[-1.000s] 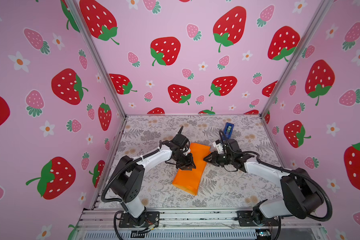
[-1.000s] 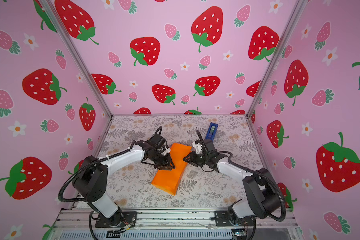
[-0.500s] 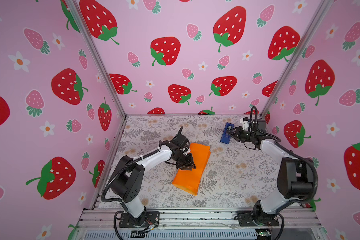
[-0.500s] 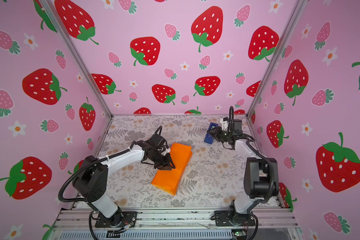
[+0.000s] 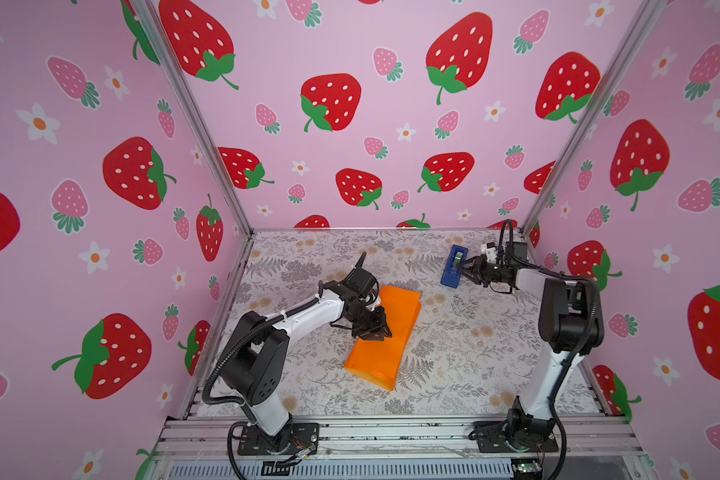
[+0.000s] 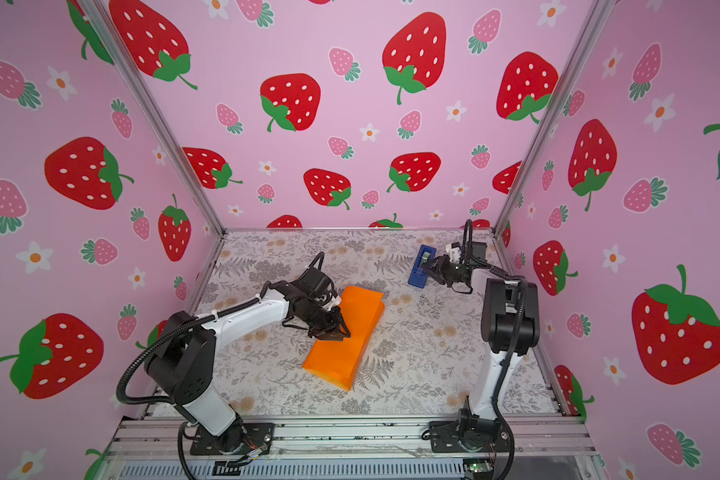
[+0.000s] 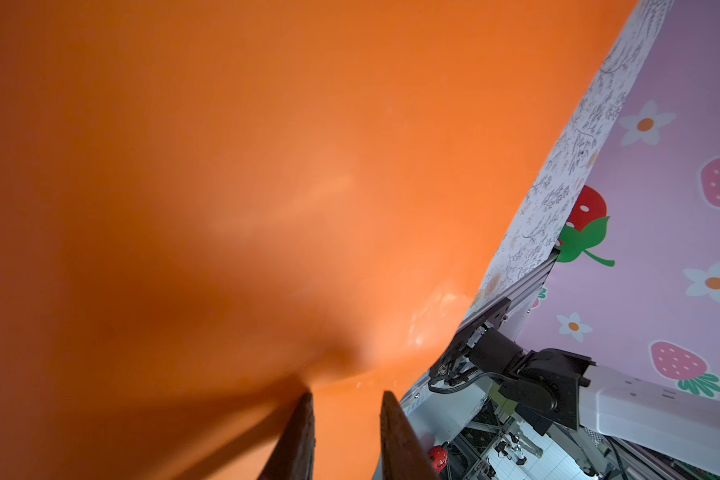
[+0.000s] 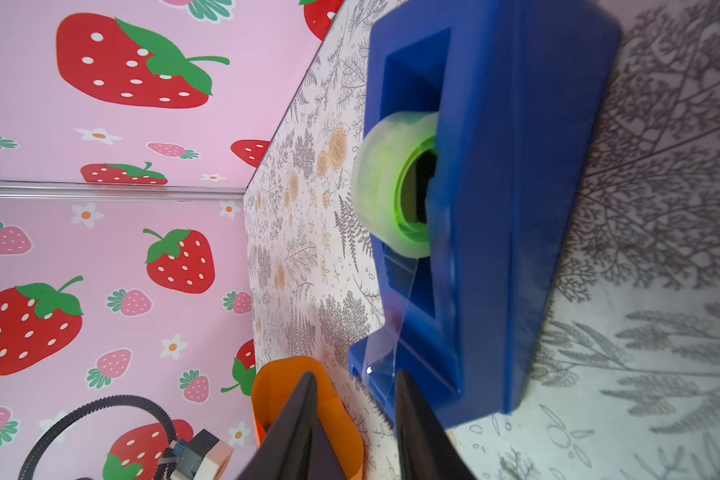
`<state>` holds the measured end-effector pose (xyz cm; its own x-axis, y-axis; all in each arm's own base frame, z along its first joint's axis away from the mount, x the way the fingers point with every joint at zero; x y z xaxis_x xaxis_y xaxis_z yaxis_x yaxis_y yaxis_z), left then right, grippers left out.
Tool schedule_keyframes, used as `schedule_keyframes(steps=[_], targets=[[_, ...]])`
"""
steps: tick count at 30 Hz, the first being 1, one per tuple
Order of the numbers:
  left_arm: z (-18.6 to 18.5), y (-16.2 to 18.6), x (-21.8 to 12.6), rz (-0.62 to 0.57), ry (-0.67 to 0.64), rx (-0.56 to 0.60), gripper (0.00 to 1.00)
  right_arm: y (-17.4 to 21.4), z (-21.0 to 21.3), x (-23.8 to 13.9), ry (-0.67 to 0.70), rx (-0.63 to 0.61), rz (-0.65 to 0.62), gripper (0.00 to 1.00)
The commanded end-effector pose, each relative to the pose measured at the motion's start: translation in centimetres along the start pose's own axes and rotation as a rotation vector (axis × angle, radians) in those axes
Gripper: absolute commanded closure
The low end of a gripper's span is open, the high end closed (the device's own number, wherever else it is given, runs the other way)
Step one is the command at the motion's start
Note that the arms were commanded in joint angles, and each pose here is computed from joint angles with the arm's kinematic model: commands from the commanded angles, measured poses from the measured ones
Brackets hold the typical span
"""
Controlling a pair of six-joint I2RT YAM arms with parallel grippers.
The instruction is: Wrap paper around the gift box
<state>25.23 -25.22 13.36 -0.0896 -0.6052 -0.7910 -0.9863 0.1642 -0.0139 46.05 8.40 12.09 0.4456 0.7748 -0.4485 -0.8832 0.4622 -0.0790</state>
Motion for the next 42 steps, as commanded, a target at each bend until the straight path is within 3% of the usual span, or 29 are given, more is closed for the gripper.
schedule_keyframes(steps=[1,10,19,28,35,42], targets=[[3.1,1.4,2.1,0.079,-0.125,-0.067,0.7,-0.9,0.1,0.5,-0.072,0.004,0.024,0.65],[3.0,1.3,2.1,0.078,-0.125,-0.068,0.7,-1.0,-0.4,2.1,-0.183,0.056,0.078,0.7],[3.1,1.3,1.7,0.077,-0.155,-0.06,0.7,-1.3,-0.5,3.1,-0.216,0.11,0.085,0.84],[3.1,1.3,1.9,0.08,-0.152,-0.06,0.7,-1.4,1.9,1.5,-0.229,0.079,0.049,1.0],[3.1,1.4,1.7,0.078,-0.154,-0.059,0.7,-0.4,4.1,-0.1,-0.244,0.052,0.045,1.0],[3.1,1.3,1.8,0.077,-0.152,-0.059,0.7,3.0,4.8,-0.5,-0.249,0.043,0.096,1.0]])
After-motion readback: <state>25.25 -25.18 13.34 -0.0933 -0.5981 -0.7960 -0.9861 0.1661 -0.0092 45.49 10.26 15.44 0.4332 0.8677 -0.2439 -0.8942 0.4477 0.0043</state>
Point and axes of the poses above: each gripper's point midway between its finger pads, its own x axis out along the fingers, its own z axis along the line the jaws close on, y = z × x, the point moved 5 cm from there along -x, back along the fingers, and after that the axes turned 9 degrees about x, right-handed, at the moved point
